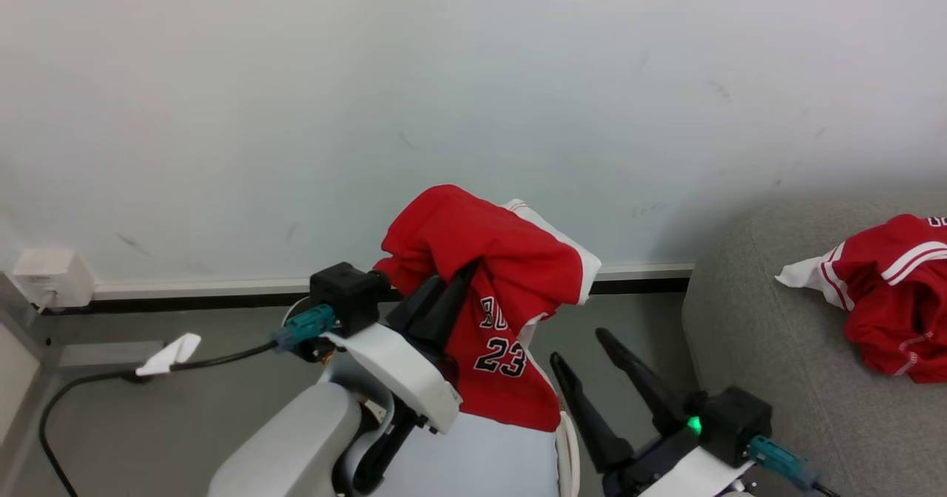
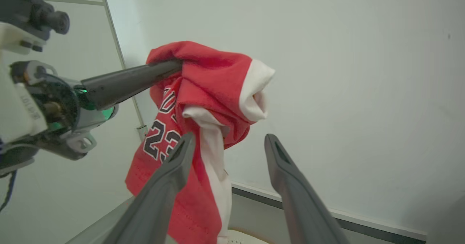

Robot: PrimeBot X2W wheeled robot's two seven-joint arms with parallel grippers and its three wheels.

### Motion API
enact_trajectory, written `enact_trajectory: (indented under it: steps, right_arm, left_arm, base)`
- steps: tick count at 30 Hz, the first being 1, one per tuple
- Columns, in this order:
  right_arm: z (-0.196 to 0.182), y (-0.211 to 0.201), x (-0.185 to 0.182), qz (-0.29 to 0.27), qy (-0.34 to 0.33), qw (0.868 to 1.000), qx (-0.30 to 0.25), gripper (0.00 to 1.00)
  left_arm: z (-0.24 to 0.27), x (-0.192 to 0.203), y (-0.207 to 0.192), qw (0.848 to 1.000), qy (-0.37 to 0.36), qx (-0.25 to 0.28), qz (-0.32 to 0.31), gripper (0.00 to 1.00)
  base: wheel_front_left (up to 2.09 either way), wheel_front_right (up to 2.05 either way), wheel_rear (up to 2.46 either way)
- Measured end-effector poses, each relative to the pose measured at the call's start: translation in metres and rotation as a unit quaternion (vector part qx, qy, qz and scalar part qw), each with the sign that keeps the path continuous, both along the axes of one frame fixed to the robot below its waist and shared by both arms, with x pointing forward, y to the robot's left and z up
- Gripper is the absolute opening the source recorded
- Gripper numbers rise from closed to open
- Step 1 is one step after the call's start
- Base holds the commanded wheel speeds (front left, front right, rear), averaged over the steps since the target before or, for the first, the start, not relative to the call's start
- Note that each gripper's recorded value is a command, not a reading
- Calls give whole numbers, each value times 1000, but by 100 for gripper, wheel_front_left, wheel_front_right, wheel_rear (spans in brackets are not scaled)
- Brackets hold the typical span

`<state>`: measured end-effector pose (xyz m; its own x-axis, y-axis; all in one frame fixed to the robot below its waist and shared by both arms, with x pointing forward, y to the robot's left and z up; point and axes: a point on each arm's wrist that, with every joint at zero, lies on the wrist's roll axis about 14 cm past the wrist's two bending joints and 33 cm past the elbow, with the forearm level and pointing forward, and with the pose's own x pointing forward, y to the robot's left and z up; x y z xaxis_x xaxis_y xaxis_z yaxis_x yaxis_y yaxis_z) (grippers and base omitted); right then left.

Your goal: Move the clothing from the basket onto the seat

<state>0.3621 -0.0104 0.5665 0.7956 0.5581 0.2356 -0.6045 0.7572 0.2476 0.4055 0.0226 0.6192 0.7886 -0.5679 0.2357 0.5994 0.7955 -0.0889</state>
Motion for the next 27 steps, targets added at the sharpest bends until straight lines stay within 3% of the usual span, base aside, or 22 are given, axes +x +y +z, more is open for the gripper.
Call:
enact_trajectory:
  steps: [6, 18, 19, 20, 22, 27]
  right_arm:
    - [-8, 35, 1, 57, 16, 998, -19, 100]
    - [-14, 71, 16, 98, 27, 994, -45, 100]
    - [-13, 74, 16, 101, 26, 993, -45, 96]
    - [-12, 76, 16, 104, 25, 993, -45, 50]
    - [-11, 79, 16, 108, 24, 993, -45, 0]
    - [-14, 81, 16, 110, 30, 992, -45, 0]
  left_arm:
    - [-1, -10, -9, 1000, 3, -5, -17, 0]
    - [-14, -38, -21, 999, 24, 1, -45, 0]
    - [-15, -39, -19, 999, 25, 2, -44, 0]
    - [-15, -40, -17, 999, 26, 3, -40, 0]
    - [-16, -40, -13, 999, 26, 4, -34, 0]
    - [-17, -39, -9, 999, 28, 5, -28, 0]
  base:
    - [0, 0, 0]
    - [0, 0, 0]
    - [0, 0, 0]
    - [0, 0, 0]
    - [0, 0, 0]
    - [0, 0, 0]
